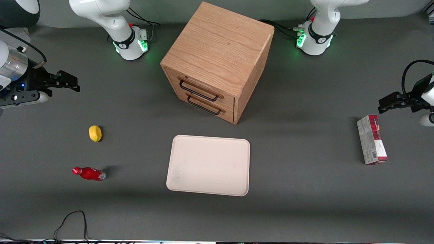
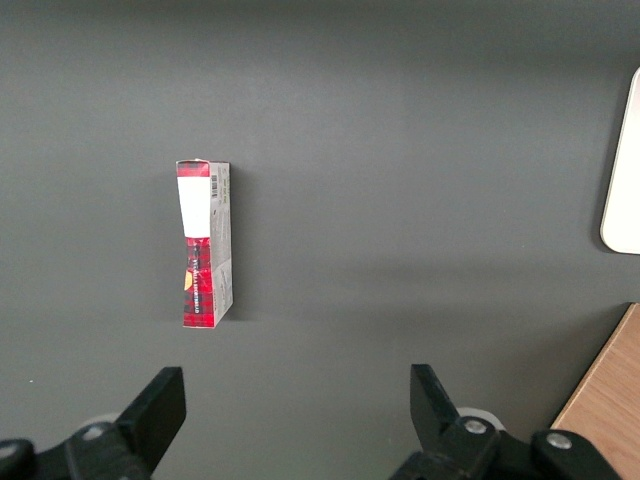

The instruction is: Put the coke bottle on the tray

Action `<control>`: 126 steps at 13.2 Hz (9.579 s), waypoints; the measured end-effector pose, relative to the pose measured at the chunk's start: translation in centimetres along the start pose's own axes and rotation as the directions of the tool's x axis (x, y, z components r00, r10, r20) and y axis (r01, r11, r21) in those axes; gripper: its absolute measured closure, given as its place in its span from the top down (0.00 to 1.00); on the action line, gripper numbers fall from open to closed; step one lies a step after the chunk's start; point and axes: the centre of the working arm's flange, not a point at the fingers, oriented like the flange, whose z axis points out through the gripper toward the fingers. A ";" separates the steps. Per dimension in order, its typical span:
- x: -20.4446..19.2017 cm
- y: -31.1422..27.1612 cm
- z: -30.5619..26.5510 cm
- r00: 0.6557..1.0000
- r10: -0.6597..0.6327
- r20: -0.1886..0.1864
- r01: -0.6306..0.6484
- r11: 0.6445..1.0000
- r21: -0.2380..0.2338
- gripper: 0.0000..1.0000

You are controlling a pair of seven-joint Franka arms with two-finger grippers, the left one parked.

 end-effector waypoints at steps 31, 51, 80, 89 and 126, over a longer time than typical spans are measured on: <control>12.4 12.3 0.1 0.996 0.087 0.031 -0.088 0.996 0.021 1.00; 14.5 13.3 4.4 0.997 0.080 0.024 -0.081 0.997 0.020 1.00; 20.5 11.9 24.7 0.985 0.080 -0.155 -0.085 0.996 -0.029 1.00; 20.5 12.4 25.1 0.984 0.086 -0.156 -0.092 0.995 -0.030 0.67; 21.7 -15.8 9.0 0.927 0.367 -0.075 -0.354 0.924 0.146 0.32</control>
